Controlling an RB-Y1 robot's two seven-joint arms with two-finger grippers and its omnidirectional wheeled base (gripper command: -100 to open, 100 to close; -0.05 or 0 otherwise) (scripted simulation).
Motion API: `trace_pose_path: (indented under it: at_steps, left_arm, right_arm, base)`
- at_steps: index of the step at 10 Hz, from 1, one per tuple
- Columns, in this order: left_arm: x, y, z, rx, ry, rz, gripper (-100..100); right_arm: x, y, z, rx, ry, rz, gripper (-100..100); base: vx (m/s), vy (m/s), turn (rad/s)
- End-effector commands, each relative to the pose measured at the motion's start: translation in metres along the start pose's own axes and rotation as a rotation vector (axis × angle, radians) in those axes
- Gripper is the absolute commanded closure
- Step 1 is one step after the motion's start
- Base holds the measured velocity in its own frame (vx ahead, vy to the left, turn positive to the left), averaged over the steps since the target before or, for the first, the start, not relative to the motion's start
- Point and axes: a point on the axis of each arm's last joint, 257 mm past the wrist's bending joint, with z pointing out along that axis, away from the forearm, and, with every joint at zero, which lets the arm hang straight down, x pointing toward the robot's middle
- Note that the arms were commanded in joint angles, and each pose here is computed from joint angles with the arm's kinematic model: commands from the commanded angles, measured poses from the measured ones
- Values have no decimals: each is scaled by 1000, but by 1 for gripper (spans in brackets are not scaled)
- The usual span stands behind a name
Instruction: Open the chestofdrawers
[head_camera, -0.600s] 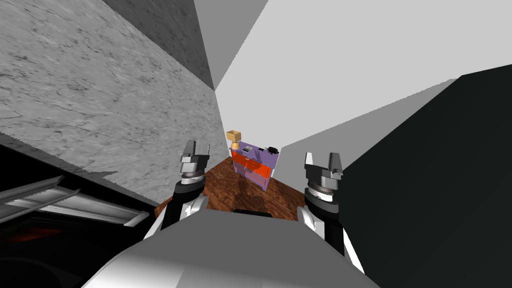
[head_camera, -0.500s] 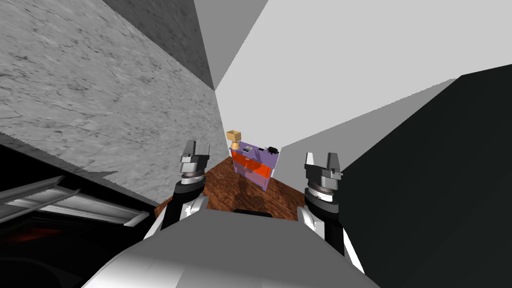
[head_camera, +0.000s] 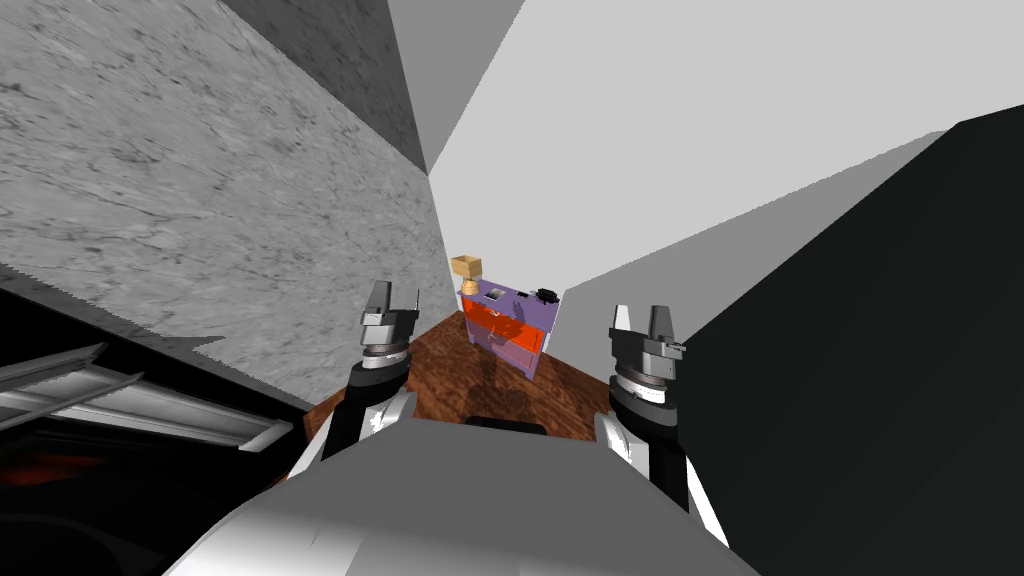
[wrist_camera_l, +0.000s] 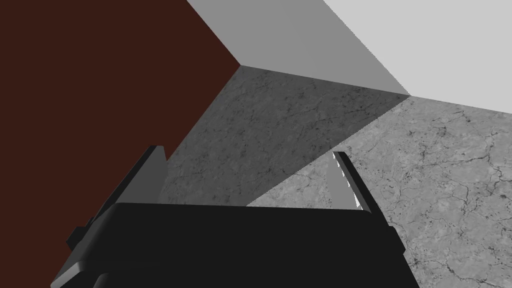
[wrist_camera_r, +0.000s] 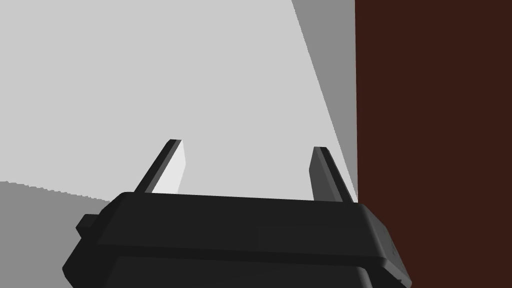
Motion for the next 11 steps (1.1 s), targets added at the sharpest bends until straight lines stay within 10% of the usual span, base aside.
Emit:
trace_pose_path:
  at_steps: [1, 3, 4, 11]
  left_arm:
    - [0, 0, 0, 0, 0, 0, 0]
    - [0, 0, 0, 0, 0, 0, 0]
    - [7, 12, -5, -10, 28, 11, -100]
    - [27, 60, -26, -54, 100, 52, -100]
  right_arm:
    - [0, 0, 0, 0, 0, 0, 0]
    - [0, 0, 0, 0, 0, 0, 0]
    - [0, 0, 0, 0, 0, 0, 0]
    - [0, 0, 0, 1, 0, 0, 0]
  base:
    - [0, 0, 0]
    - [0, 0, 0]
    - [51, 1, -18]
    - [82, 13, -18]
